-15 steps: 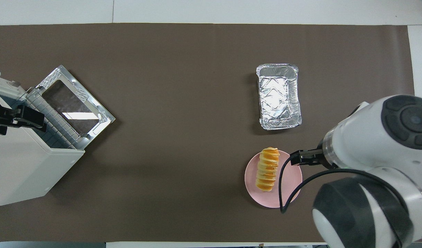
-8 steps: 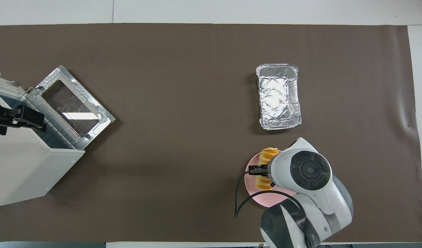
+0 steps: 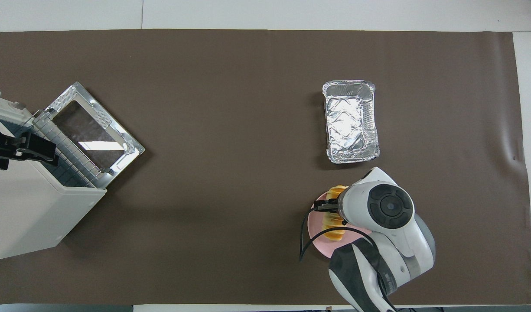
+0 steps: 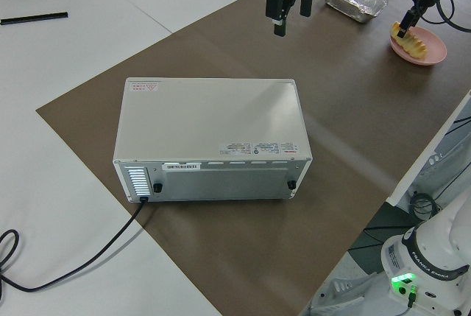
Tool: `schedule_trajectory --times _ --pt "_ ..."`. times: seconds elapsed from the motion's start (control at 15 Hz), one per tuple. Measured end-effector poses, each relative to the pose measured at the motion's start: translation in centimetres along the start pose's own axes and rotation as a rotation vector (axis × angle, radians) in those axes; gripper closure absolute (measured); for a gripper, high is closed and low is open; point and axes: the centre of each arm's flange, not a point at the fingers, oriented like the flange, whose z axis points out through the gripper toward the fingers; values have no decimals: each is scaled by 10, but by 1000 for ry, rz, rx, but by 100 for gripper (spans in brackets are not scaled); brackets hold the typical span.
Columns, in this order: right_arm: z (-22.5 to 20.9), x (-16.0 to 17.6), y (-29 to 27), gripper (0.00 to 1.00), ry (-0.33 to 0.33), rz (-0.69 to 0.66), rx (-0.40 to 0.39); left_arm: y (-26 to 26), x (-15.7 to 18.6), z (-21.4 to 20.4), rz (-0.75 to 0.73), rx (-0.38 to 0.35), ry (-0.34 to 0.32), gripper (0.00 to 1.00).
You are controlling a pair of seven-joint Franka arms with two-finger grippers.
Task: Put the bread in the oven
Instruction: 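Grasp the golden bread roll with the right gripper, then lift the bread roll and carry it over the foil tray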
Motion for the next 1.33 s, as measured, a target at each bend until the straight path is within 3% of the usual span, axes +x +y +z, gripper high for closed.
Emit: schedule_trajectory --times 0.47,0.6,1.07,1.33 --pt "9 -9 -7 0 11 -21 3 0 0 0 0 0 0 0" --pt "12 -12 -8 5 4 -27 0 0 0 0 0 0 0 0" --pt "7 -9 -10 72 7 -28 1 0 0 0 0 0 0 0" --pt "-25 12 -21 89 -9 -29 -4 0 0 0 0 0 0 0"
